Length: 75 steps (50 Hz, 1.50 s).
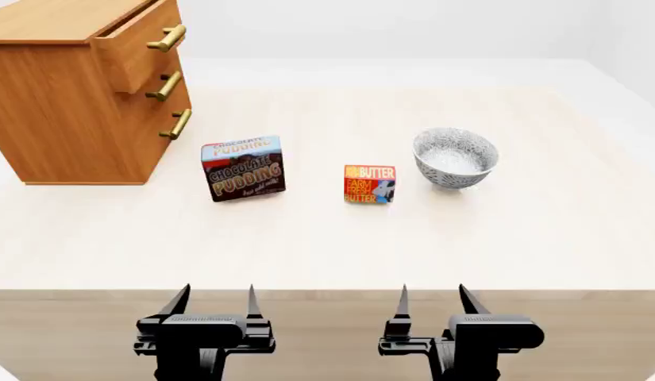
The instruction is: Put the butter at the back in the top drawer of the cabinet and close it.
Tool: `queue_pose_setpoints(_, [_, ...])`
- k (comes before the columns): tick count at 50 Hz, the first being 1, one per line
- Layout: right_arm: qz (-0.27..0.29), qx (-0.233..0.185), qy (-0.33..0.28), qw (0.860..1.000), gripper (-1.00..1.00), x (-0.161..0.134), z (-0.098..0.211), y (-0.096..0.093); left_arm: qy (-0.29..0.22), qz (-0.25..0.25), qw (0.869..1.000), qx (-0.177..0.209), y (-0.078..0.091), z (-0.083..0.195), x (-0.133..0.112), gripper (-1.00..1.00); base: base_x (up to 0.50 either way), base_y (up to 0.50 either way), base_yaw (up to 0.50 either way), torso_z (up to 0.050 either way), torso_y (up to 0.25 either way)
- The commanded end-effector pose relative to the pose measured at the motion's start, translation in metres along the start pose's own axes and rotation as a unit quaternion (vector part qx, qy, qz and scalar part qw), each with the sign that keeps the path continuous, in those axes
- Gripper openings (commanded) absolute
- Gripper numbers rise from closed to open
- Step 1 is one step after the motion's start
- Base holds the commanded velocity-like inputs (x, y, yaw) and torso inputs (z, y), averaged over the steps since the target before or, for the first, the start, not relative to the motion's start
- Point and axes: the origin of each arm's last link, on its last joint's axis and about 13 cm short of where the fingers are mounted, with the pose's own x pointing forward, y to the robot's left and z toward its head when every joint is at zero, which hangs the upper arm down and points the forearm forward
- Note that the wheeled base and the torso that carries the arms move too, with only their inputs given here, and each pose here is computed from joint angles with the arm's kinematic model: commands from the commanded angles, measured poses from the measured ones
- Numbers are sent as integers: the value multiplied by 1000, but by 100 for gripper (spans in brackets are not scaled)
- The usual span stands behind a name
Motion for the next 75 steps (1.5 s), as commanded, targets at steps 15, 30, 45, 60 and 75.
queue_pose_setpoints(15, [-8,-1,8,1000,100,2,0,0,1,1,1000,-6,1,0,1,100,0,27,0,0,0])
queue_pose_setpoints(30, [-7,-4,8,1000,100,1,1,0,10,0,1000,-14,2,0,2,100,0,500,0,0,0])
queue_pose_setpoints(45, [-5,-7,10,1000,100,0,2,0,15,3,1000,-15,2,2,1,100,0,310,0,21,0])
queue_pose_setpoints(60, [-10,-20,11,1000,100,2,26,-3,-9,8,1000,-15,5,29,6,100,0,0,0,50,0])
queue_pose_setpoints(75, [-21,-30,-9,999,100,7,69,-10,-28,-5,999,-23,9,80,10,100,0,0,0,50,0])
